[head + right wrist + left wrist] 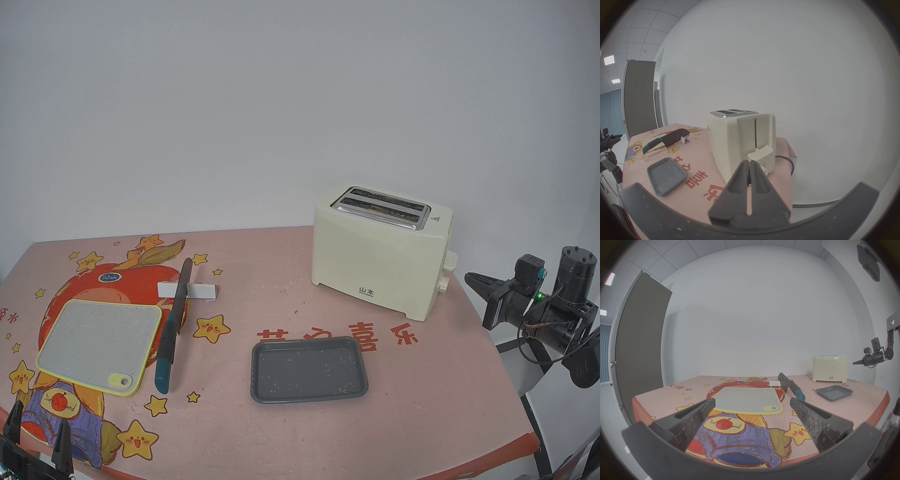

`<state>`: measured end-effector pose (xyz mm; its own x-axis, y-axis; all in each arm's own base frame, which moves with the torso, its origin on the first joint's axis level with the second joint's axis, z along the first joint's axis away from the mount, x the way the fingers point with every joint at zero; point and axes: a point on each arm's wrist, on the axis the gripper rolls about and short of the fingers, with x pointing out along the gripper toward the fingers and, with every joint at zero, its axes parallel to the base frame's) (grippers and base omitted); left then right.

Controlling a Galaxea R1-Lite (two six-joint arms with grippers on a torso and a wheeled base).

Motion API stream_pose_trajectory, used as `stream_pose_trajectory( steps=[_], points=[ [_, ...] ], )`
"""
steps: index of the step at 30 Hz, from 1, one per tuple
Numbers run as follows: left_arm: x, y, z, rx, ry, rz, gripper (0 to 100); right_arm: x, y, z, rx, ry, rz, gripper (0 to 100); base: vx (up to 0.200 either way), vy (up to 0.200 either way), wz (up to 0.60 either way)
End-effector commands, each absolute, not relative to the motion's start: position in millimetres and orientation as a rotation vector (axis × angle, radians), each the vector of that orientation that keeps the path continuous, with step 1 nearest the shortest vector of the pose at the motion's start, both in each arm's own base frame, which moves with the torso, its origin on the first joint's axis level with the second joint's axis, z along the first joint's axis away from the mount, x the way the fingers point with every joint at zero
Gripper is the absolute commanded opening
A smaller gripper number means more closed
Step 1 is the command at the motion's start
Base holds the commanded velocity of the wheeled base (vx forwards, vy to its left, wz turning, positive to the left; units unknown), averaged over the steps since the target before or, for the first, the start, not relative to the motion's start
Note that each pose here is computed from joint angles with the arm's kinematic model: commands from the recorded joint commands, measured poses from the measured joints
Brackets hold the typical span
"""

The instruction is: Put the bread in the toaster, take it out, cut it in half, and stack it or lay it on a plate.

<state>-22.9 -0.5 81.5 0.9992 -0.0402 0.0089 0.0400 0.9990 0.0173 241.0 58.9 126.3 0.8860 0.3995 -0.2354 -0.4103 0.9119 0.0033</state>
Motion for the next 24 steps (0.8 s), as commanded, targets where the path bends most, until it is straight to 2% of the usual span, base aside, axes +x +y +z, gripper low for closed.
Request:
stream_pose_trajectory(
  steps=[1,24],
  points=[
    [-22.8,-0.5,76.3,0.017,-0.008,-0.040,100,239.1,59.0,124.8,-0.047,0.243,0.424,0,0.000,0.000,0.00],
    [-22.8,-0.5,76.3,0.017,-0.008,-0.040,100,224.0,61.7,107.4,-0.056,0.325,0.447,0,0.000,0.000,0.00]
  ],
)
